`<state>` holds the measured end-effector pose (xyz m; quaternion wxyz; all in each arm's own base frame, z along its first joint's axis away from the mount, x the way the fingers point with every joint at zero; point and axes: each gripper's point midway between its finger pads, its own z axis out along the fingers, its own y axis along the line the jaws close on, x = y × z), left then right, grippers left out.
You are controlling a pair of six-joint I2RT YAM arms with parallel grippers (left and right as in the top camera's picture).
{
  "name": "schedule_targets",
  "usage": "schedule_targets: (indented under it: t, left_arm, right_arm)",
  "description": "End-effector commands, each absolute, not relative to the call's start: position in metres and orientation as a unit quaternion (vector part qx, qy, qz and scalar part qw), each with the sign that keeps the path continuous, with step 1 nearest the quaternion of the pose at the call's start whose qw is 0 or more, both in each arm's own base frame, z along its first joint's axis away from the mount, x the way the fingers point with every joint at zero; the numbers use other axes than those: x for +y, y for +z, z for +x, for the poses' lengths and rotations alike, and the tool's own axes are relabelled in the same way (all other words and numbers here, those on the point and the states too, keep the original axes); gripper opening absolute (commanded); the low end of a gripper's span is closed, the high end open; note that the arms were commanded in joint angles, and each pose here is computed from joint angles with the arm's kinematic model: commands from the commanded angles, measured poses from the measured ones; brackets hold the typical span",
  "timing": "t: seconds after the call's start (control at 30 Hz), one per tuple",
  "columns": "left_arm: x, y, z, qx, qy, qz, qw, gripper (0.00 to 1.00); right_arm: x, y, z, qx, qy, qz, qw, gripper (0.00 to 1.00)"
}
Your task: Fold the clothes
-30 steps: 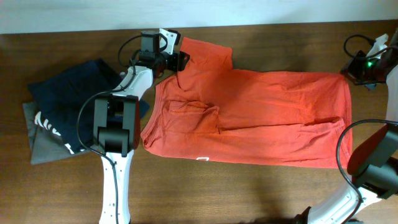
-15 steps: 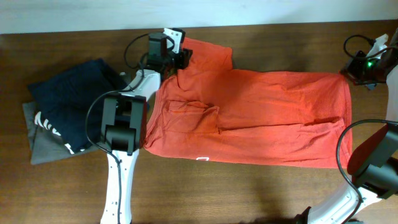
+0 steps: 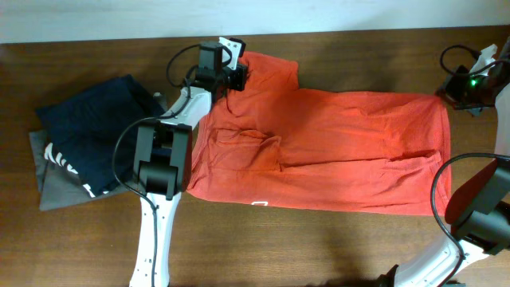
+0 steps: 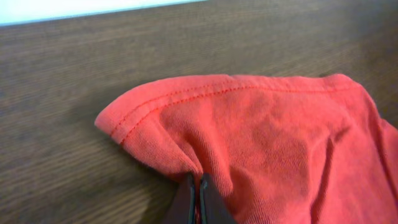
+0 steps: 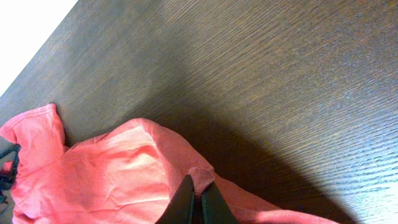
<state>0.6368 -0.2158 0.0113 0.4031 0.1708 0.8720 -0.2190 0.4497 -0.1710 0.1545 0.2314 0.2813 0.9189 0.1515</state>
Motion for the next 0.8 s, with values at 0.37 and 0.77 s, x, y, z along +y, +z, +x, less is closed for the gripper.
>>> schedule_targets:
  t: [0.37, 0.77]
  left_arm:
    - [-0.203, 0.137, 0.624, 0.868, -0.226, 0.196, 0.397, 0.00]
    - [-0.189, 0.149, 0.560, 0.909, -0.213, 0.210, 0.289, 0.00]
  right_arm:
    - [-0.170, 0.166, 0.449, 0.925, 0.145, 0.250, 0.246, 0.05]
    - [-0.163, 0.233, 0.427, 0.921, 0.118, 0.213, 0.304, 0.06]
